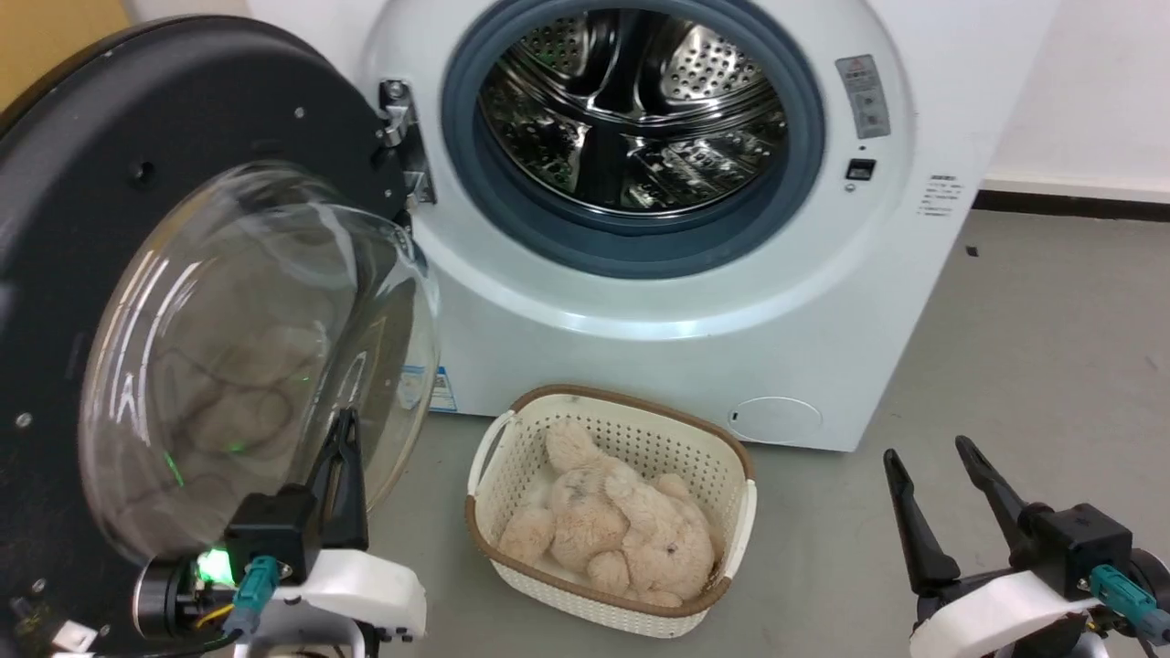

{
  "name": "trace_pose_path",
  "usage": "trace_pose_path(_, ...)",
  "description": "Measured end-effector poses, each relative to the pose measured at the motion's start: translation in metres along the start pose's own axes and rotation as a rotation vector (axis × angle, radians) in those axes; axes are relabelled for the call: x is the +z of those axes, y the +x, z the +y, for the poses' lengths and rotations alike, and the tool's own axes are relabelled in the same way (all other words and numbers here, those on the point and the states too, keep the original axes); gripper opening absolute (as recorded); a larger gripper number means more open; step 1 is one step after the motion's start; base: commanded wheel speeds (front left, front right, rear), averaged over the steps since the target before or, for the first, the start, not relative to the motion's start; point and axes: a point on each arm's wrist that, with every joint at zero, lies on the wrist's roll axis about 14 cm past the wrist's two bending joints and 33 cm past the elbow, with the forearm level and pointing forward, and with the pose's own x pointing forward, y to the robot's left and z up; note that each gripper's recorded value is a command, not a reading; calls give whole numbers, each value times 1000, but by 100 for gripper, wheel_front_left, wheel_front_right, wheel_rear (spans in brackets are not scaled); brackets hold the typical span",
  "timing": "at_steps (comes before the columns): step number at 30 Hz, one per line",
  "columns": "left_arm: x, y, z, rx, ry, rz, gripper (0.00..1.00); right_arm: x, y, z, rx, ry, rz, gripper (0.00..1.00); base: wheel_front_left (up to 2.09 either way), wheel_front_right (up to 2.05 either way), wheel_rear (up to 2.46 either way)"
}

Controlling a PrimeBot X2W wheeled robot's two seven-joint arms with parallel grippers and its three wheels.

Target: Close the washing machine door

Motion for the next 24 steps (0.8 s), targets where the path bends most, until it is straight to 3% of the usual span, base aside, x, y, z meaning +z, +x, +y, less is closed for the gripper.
trace_pose_path(14, 67, -3, 42, 96, -17, -217, 0, 3, 21, 29, 91, 33, -29, 100, 0, 0, 0)
trace_pose_path(24, 109, -13, 95, 216, -48, -361, 0, 0, 33, 51, 153, 65, -37, 100, 0, 0, 0)
